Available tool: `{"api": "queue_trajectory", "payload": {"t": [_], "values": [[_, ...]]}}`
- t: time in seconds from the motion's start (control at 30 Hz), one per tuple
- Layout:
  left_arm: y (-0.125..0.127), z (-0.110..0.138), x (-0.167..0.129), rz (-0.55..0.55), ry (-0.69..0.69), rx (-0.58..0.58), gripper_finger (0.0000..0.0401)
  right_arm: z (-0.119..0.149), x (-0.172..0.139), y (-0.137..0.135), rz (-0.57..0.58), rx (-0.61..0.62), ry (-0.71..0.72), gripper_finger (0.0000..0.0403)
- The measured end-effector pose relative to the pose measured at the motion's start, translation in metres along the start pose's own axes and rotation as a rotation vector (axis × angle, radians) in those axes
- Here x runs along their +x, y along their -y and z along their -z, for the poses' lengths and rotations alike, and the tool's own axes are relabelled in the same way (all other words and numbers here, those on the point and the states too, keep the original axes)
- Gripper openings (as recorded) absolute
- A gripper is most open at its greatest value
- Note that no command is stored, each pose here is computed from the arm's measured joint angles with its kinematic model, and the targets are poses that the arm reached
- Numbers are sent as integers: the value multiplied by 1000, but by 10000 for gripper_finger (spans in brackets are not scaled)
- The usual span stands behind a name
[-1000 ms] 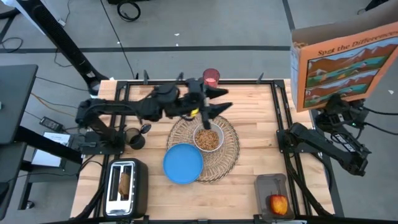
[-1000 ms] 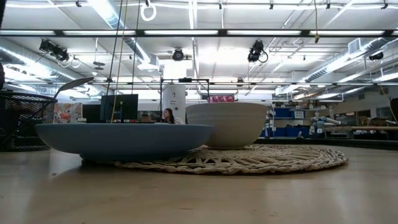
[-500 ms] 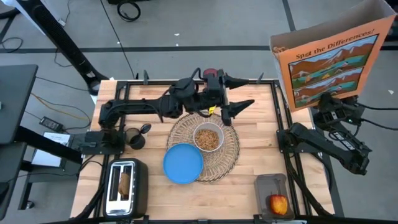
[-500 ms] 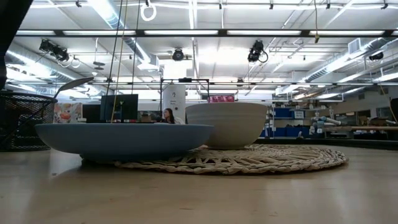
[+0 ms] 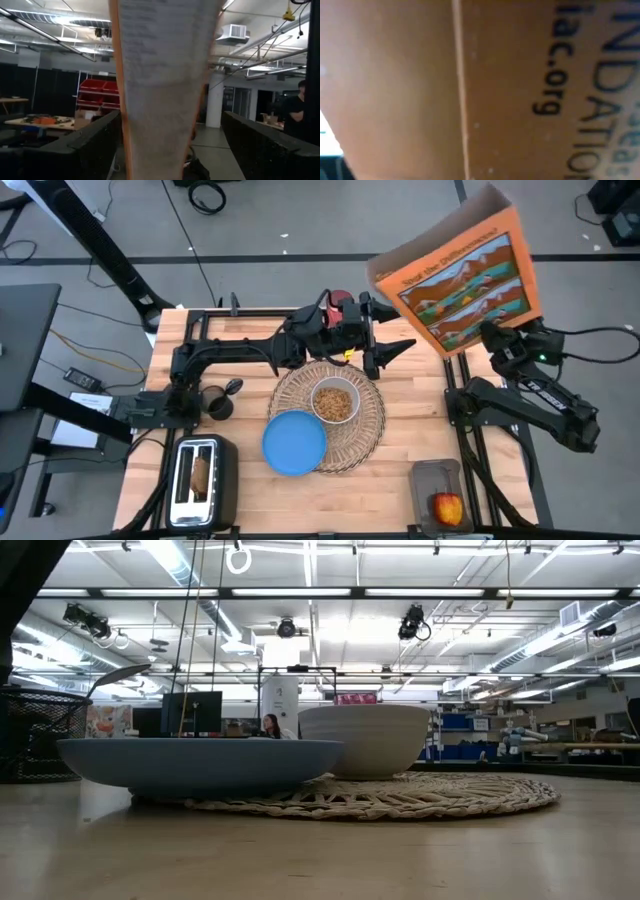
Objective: Arrange a breakfast setting
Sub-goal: Pour the cereal into the white bowl
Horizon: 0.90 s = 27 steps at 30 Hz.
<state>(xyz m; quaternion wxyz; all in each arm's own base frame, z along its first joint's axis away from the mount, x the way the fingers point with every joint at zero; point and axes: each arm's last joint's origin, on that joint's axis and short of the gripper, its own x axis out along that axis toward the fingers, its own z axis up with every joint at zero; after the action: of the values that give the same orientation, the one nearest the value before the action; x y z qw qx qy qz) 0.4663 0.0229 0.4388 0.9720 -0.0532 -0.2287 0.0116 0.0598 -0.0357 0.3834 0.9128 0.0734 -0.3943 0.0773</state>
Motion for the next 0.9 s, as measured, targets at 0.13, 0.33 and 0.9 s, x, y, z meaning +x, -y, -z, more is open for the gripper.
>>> {"api": "queue_trajectory", "payload": {"t": [0.13, 0.33, 0.9], "values": [[-7, -3, 0, -13, 23, 6, 351, 5, 4, 9, -3, 8, -8, 244], [-17, -5, 0, -32, 33, -15, 351, 14, 10, 23, 11, 11, -33, 244], [-47, -18, -3, -75, 132, -60, 323, 33, 17, 51, 56, -93, -82, 244]]}}
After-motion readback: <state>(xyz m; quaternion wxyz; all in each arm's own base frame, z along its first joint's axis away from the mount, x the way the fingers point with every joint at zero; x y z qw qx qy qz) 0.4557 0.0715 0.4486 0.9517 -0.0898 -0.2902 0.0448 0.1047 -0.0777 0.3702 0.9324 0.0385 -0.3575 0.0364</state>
